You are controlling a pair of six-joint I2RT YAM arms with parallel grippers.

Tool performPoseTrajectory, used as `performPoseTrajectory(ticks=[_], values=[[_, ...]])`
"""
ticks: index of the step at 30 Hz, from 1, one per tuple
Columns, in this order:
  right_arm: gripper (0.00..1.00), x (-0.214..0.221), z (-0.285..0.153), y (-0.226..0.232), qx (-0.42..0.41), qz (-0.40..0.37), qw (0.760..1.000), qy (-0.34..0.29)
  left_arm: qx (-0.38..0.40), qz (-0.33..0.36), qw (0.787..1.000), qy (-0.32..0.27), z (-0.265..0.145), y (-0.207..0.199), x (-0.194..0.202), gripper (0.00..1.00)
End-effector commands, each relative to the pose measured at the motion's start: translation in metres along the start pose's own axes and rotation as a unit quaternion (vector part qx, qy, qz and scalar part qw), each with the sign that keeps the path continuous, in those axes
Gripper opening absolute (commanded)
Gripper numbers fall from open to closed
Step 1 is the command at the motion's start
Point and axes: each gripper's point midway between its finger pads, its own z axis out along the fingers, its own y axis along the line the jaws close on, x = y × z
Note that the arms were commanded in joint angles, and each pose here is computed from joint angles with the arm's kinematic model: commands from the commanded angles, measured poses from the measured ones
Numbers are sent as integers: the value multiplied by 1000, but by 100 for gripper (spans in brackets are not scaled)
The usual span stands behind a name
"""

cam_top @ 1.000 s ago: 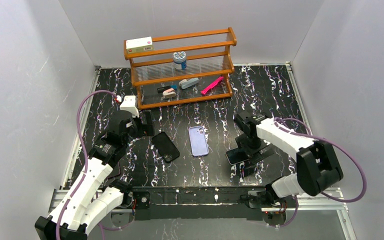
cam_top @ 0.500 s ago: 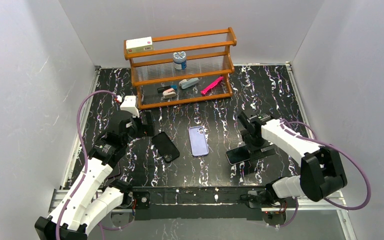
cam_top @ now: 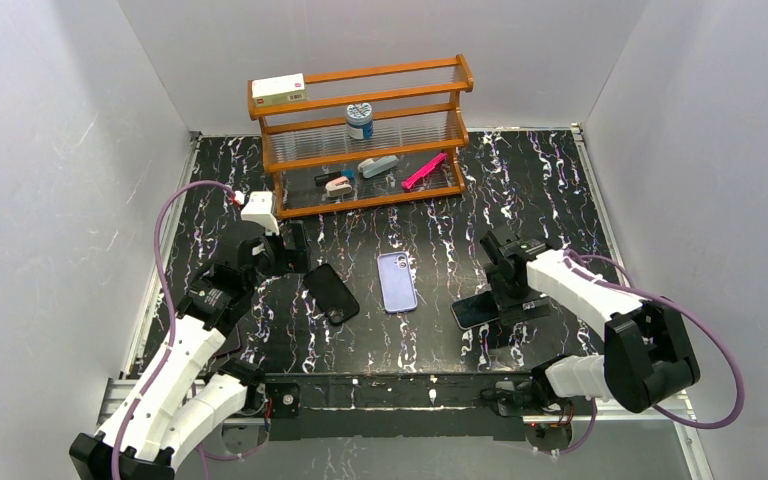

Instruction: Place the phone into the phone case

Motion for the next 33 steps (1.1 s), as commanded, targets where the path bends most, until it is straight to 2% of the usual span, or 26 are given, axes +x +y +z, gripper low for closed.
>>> performPoseTrajectory(ticks=[1, 9, 22, 29, 33], values=[[99, 0, 7, 3, -9, 17, 1000, -2, 4, 1, 1000, -5, -2, -2, -3, 98], [99, 4, 13, -2, 25, 19, 1000, -1, 1, 2, 1000, -3, 0, -2, -3, 98], [99, 8, 25, 13, 32, 3, 999, 8, -3, 3, 1000, -5, -1, 0, -4, 98], [96, 13, 22, 38, 12, -40, 999, 15, -5, 3, 1000, -4, 0, 1, -3, 98], [90, 24, 24, 46, 12, -84, 996, 38, -6, 1, 1000, -1, 1, 1, -2, 98]])
